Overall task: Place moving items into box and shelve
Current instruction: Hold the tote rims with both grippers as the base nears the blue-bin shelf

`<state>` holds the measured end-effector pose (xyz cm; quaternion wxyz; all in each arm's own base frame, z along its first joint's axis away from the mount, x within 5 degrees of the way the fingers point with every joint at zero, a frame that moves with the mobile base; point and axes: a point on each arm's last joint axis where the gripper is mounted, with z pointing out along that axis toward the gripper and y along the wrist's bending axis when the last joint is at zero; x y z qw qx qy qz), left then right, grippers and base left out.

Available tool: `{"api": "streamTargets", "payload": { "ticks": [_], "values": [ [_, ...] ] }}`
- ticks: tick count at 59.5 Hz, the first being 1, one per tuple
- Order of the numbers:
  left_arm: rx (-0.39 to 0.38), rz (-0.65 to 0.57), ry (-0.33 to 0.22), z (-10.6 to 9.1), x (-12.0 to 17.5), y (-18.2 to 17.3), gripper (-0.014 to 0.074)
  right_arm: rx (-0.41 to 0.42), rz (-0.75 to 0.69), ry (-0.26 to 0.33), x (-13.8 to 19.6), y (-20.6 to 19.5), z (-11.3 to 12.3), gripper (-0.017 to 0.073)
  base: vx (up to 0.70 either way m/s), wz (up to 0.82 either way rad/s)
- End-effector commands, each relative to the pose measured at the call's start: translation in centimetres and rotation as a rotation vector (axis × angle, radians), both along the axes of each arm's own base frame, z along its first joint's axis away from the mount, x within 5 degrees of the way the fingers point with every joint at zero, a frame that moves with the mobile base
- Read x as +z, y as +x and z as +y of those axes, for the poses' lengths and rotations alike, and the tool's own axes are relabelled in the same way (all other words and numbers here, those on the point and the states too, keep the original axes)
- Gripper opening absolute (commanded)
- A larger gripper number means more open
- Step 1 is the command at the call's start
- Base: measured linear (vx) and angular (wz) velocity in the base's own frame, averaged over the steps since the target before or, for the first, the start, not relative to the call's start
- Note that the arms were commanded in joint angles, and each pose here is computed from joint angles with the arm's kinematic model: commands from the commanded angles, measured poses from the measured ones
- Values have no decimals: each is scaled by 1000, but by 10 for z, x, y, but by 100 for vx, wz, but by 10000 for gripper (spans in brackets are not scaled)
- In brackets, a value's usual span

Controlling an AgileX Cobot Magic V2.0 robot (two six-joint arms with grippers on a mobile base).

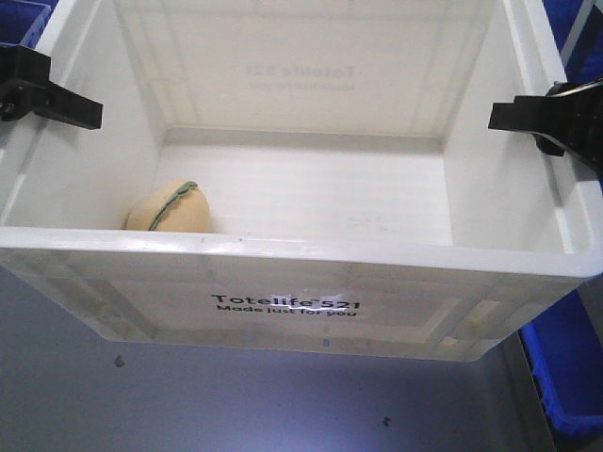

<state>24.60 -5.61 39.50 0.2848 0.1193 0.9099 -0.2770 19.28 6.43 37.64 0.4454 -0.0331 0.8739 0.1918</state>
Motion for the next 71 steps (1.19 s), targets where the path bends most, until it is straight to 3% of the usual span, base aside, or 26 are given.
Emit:
{"api": "streamTargets", "payload": {
  "ticks": [1,36,71],
  "values": [
    [-26,-122,-185,-13,35,-12,-3,-25,-192,131,33,-2,2,-6,40,2],
    [-26,-122,-185,-13,35,-12,-3,-25,-192,131,33,-2,2,-6,36,10],
    [-26,-122,-185,-13,35,-12,-3,-25,-192,131,33,-2,2,-6,26,48]
  ]
}}
